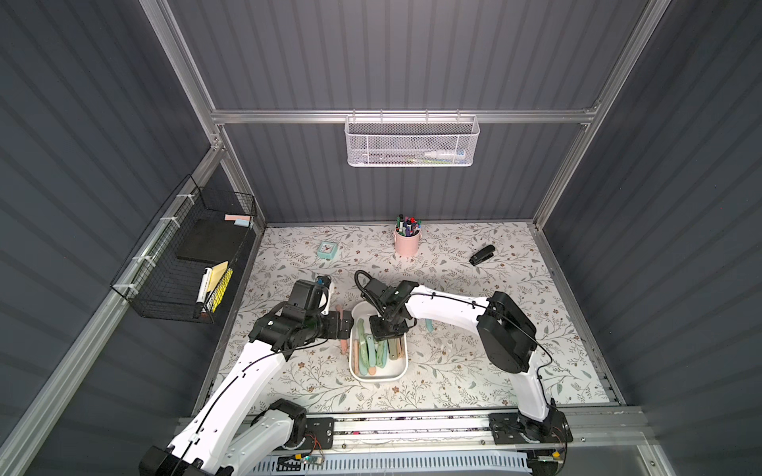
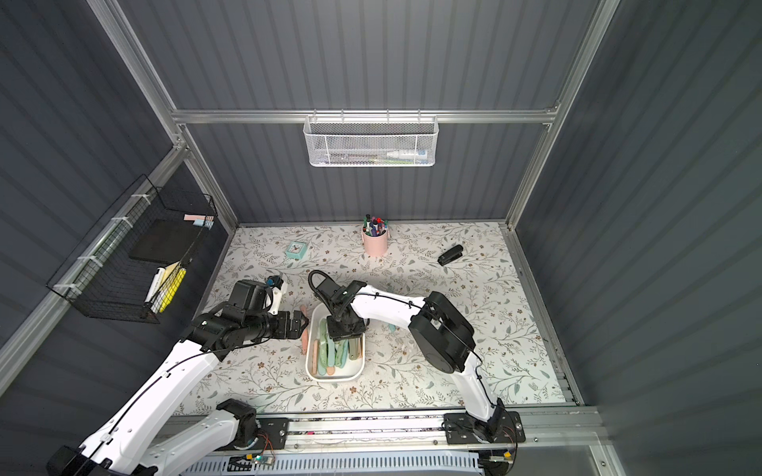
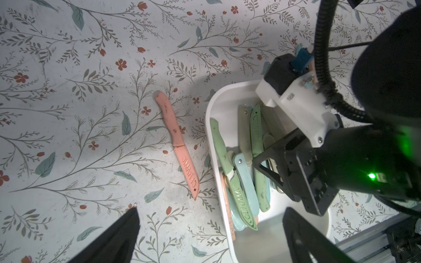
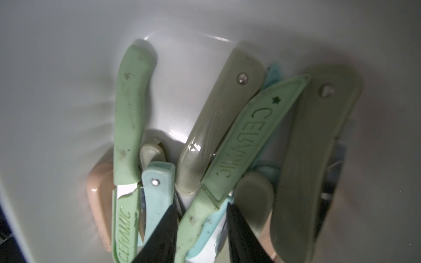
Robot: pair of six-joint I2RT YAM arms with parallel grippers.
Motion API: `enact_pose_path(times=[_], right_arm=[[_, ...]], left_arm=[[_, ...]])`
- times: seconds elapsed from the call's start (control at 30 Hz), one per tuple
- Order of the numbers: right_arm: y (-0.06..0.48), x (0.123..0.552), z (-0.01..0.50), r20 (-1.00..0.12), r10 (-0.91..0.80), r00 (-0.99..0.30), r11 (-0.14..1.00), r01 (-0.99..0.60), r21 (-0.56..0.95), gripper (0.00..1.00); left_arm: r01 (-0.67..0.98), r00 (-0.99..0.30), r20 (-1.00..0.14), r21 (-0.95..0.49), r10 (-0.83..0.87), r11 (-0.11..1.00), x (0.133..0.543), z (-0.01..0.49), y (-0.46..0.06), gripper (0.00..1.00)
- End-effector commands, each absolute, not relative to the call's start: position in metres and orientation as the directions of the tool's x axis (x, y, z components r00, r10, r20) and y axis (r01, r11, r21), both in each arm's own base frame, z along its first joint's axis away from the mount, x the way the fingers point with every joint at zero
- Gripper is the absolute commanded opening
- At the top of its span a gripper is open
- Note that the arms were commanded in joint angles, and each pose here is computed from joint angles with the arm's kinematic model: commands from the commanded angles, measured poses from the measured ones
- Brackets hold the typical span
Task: Take the fruit knife out of the storage box
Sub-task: Pick up the fruit knife from the storage box.
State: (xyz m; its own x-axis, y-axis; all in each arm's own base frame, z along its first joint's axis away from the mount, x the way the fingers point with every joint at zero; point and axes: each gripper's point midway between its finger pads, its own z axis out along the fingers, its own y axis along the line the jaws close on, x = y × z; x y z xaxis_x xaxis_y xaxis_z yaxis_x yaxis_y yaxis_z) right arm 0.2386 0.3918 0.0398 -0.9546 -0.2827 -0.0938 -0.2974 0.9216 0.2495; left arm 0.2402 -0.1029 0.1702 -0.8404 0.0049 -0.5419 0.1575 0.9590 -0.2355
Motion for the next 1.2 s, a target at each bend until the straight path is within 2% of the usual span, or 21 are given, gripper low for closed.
enact_pose_path(times=[0.0, 0.17, 0.47, 0.7, 1.17], right_arm=[[0.394, 0.237, 0.035, -0.067, -0.277, -0.959, 0.928, -0.285, 0.241, 0.39], [0.393, 0.240, 0.031, -0.064, -0.274, -0.960, 0.934, -0.281, 0.222, 0.39], [0.391, 0.243, 0.032, -0.078, -0.274, -0.959, 0.937, -0.284, 0.204, 0.21], [0.389, 0.246, 0.042, -0.108, -0.267, -0.958, 0.937, -0.284, 0.204, 0.13], [0.397, 0.247, 0.044, -0.128, -0.283, -0.950, 0.921, -0.307, 0.240, 0.13]], left_arm=[[0.160, -0.847, -0.532, -0.250, 0.003, 0.955, 0.238, 0.167, -0.106, 0.99], [0.158, -0.842, -0.539, -0.247, -0.001, 0.956, 0.239, 0.168, -0.105, 0.99], [0.154, -0.843, -0.539, -0.242, 0.000, 0.958, 0.239, 0.167, -0.104, 0.99], [0.151, -0.844, -0.536, -0.240, -0.001, 0.959, 0.239, 0.167, -0.103, 0.99], [0.148, -0.843, -0.538, -0.231, 0.001, 0.962, 0.239, 0.166, -0.102, 1.00]])
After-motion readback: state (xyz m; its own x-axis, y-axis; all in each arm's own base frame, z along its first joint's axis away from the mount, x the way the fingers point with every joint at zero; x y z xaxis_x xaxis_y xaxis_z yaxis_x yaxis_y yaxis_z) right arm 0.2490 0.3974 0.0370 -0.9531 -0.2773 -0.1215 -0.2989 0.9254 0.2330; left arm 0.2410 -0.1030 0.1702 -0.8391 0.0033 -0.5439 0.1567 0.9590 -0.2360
